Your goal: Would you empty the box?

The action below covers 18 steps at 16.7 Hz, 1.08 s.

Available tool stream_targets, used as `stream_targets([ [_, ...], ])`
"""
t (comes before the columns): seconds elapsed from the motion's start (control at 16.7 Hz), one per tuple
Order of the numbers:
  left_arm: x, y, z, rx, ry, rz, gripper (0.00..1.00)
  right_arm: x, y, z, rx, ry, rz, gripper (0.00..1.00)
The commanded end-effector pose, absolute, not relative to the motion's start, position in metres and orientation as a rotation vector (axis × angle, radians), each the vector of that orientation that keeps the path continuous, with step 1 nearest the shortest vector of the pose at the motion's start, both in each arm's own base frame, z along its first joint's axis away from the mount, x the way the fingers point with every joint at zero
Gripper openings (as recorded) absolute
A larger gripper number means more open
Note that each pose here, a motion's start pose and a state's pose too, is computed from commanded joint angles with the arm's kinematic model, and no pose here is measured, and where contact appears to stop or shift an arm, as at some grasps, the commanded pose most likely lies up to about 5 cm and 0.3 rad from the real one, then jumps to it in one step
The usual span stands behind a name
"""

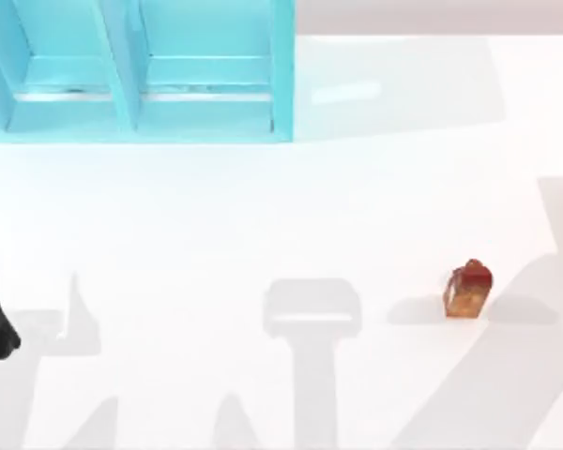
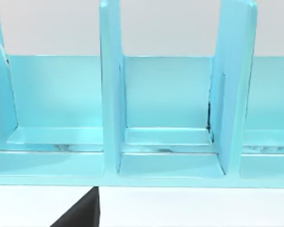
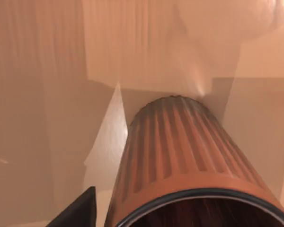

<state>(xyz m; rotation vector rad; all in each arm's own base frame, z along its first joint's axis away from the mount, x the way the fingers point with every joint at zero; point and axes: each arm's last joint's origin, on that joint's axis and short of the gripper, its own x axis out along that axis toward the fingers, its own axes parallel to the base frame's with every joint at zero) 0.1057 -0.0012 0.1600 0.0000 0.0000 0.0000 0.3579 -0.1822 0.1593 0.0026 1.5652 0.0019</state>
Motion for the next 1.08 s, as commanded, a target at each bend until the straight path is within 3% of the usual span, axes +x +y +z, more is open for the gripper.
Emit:
stream_targets([
  [0.12,0.1057,-0.0012,0.1600,0.000,0.000,0.000,1.00,0.3579,-0.1822,0.1593,0.003,1.565,0.002,1.00],
  [0.9,0.1057,-0.0012,0.1600,0.000,0.000,0.000,1.00,0.3579,-0.1822,0.1593,0.003,1.565,0.002,0.02],
  [1.08,0.1057,-0.0012,0.1600,0.000,0.000,0.000,1.00,0.3579,-0.1822,0.1593,0.003,1.565,0.002,0.00],
])
